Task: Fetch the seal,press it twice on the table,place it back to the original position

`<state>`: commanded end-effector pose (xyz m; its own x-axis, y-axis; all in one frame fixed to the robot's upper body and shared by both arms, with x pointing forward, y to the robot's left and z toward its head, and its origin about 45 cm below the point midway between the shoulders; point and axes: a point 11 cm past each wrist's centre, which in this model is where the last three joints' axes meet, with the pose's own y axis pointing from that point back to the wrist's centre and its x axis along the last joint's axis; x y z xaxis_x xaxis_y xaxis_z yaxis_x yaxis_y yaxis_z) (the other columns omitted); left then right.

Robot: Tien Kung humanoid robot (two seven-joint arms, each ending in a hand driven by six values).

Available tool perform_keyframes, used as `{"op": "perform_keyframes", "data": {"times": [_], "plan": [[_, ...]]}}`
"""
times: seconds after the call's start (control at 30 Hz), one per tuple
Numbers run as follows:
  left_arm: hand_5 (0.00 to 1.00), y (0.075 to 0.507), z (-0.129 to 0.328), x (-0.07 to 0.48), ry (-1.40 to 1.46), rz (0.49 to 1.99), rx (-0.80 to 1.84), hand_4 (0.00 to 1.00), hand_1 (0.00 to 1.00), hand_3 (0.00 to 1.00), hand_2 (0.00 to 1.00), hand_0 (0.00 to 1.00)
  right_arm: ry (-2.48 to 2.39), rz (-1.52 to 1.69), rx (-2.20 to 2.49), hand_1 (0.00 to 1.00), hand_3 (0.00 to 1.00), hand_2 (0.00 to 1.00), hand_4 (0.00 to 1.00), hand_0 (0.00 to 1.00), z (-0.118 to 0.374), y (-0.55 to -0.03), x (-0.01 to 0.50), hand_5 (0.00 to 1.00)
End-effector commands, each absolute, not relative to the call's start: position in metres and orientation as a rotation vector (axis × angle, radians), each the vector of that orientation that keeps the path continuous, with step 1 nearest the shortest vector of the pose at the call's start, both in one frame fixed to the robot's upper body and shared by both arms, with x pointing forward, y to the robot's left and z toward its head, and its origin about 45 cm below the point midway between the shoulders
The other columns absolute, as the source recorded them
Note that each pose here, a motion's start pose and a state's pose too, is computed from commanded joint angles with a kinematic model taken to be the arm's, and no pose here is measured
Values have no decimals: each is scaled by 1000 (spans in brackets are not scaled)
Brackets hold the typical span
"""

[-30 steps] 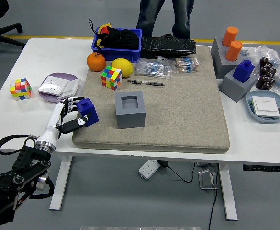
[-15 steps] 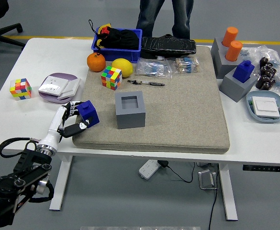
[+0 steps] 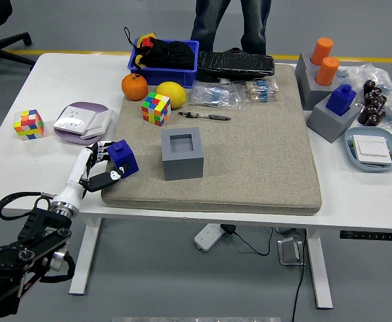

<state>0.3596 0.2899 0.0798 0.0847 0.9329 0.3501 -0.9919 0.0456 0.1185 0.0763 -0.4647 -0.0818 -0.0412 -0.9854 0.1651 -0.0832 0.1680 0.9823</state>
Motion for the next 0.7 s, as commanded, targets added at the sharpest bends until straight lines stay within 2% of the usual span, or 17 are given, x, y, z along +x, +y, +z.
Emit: {"op": "perform_keyframes", "data": {"times": [0.13,0.43,0.7], "plan": [[2,289,86,364,-193,1487,348,649,512,654,461,692,-1373,-1069,1129,782,744,742,803,866,-82,-464,76,565],[2,278,144,396,-264,1489,191,648,511,651,461,691,-1378,-1068,1127,781,744,742,803,866,-81,-466,76,565],[2,241,187,411,-298,1380,93,647,512,647,460,691,-1388,-1069,1128,781,744,742,803,867,-81,-467,79,564]]}}
